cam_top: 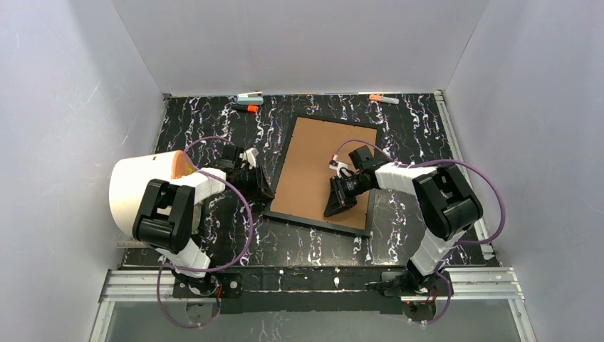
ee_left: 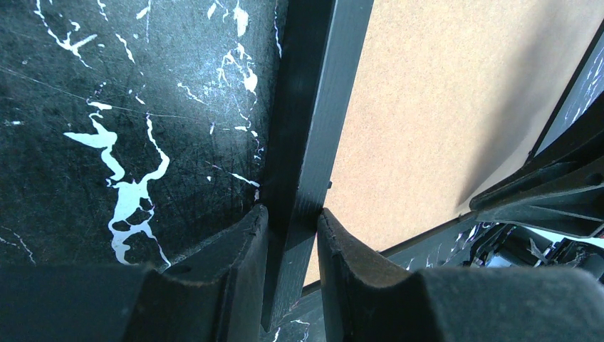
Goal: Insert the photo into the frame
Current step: Install the photo frame at the center of the board.
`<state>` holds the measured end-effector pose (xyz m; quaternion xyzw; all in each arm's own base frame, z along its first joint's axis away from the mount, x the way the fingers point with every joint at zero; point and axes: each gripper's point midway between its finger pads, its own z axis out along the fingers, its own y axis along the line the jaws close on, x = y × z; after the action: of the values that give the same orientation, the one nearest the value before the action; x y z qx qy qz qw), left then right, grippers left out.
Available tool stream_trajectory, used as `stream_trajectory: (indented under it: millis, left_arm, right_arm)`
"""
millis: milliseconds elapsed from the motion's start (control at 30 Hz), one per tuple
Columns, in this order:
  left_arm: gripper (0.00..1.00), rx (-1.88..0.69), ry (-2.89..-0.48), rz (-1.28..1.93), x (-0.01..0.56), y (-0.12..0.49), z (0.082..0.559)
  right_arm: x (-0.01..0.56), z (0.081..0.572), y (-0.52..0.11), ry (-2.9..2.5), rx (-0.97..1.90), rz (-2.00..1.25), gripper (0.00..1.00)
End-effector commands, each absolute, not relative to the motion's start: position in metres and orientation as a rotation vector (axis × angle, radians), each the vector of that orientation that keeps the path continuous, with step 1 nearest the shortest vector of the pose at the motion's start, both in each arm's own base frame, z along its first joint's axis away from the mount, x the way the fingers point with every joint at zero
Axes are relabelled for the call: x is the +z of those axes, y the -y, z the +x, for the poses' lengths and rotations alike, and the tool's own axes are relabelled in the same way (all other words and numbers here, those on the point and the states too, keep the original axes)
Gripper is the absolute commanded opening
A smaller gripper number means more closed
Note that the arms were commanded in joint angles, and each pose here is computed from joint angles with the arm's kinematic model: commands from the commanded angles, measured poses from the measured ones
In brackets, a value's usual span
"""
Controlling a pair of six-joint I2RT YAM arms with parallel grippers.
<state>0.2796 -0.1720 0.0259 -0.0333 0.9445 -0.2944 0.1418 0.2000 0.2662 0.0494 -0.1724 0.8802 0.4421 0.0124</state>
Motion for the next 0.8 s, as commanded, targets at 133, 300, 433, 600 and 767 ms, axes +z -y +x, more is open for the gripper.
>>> stream_trajectory:
  millis: [133, 300, 433, 600, 767]
  left_arm:
    - [0.24, -0.712, -2.828, -0.124, 0.002, 0.154, 0.267]
    - [0.24, -0.712, -2.831, -0.123, 0.001, 0.154, 0.267]
    - [0.23, -0.712, -2.833, -0.123, 0.001, 0.154, 0.267]
    - [0.23, -0.710, -2.834, -0.125, 0.000, 0.154, 0.266]
    - [0.23, -0.709, -2.836, -0.125, 0.000, 0.153, 0.265]
  right_arm:
    - [0.042, 0.182, -0.266, -2.795, 1.453, -0.591, 0.14]
    - [0.042, 0.180, -0.267, -2.794, 1.462, -0.601, 0.08]
    - [0.050, 0.180, -0.270, -2.756, 1.505, -0.615, 0.05]
    - [0.055, 0.180, -0.272, -2.734, 1.522, -0.619, 0.07]
    - [0.054, 0.178, -0.270, -2.740, 1.524, -0.616, 0.09]
